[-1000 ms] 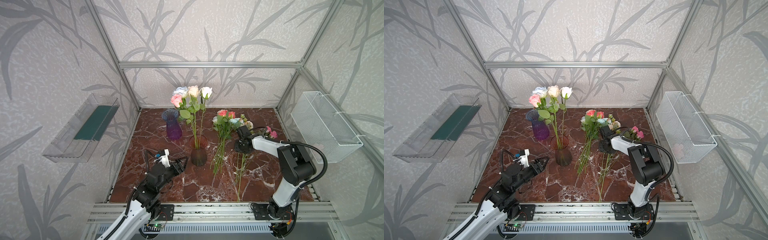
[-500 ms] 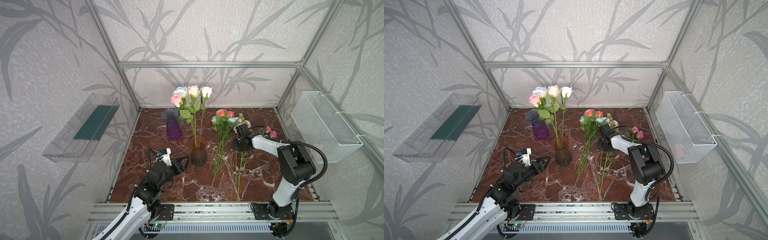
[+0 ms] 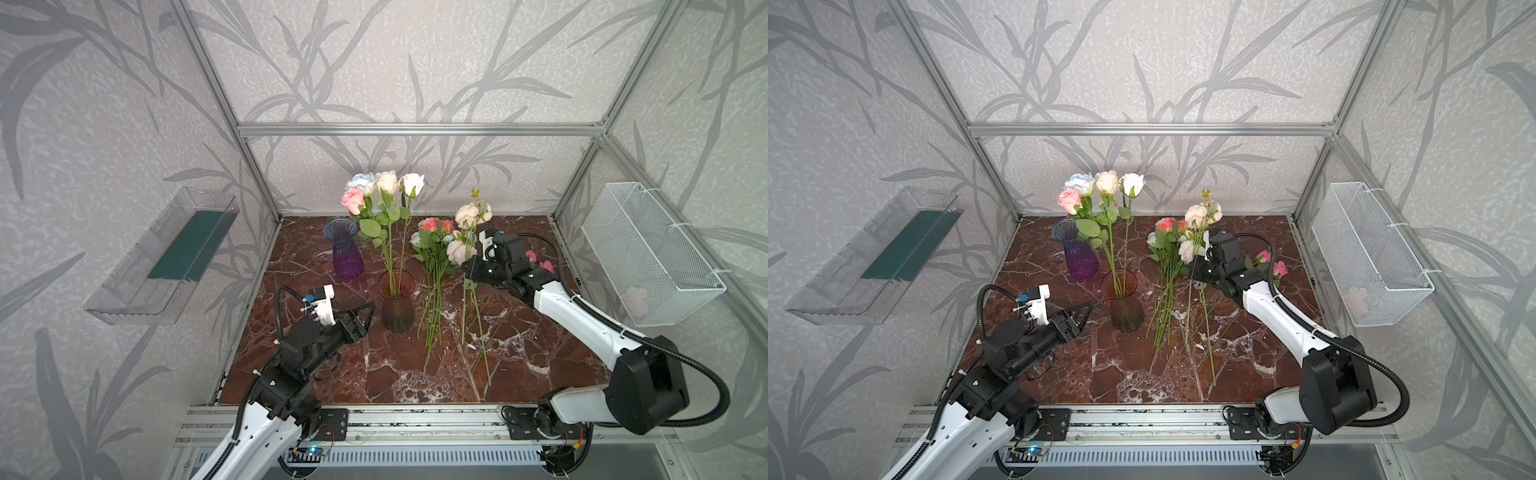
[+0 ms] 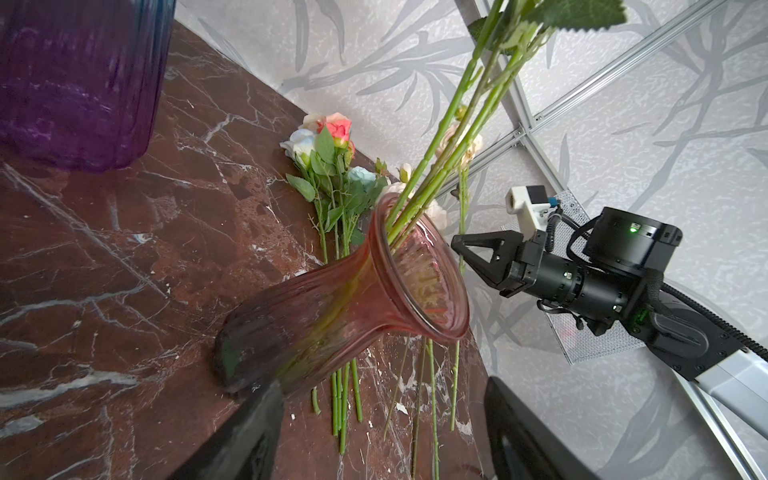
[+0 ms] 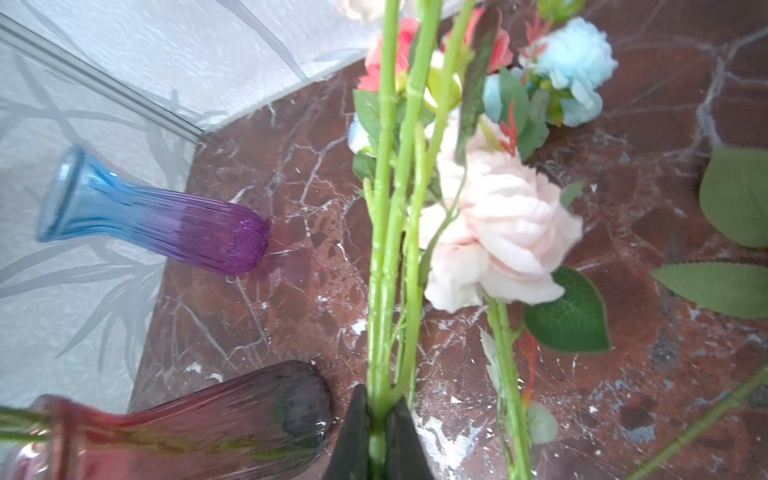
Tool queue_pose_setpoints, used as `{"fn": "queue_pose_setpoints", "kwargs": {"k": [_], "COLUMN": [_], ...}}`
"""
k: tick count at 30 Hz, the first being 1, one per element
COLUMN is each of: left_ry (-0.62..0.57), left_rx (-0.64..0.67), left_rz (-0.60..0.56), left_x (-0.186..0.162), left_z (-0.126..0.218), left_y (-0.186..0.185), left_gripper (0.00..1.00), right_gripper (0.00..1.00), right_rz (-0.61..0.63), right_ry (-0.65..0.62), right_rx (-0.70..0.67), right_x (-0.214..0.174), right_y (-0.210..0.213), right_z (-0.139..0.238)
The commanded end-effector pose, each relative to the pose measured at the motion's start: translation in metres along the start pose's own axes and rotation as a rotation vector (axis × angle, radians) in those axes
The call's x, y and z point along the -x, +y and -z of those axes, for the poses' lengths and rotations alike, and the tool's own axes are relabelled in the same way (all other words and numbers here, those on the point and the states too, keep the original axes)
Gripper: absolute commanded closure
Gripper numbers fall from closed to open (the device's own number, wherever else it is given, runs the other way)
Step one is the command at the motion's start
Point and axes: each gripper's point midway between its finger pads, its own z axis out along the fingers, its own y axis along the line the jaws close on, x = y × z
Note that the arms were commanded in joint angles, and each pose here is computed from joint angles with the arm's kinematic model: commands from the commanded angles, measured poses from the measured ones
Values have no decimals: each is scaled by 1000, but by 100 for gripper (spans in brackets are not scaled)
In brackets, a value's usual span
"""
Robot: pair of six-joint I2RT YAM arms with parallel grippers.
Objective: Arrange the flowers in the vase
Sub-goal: 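Grasp a peach rose stem in the pile with the right gripper and lift, then carry the peach rose toward the vase while the left gripper reaches for its stem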
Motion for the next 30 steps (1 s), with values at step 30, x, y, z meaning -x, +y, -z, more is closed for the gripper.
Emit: {"fn": "queue_pose_setpoints", "kwargs": {"k": [30], "left_ry": [248], "left_rx": [-378], "left_rz": [-478], "left_x": [-13], "left_z": [-15], "left_y": [-177], "left_gripper": [24], "right_gripper": [100], "right_rz": [357], "right_ry": [-567], "right_rx": [587], "right_x": [20], "right_y": [151], "right_z": [168]}}
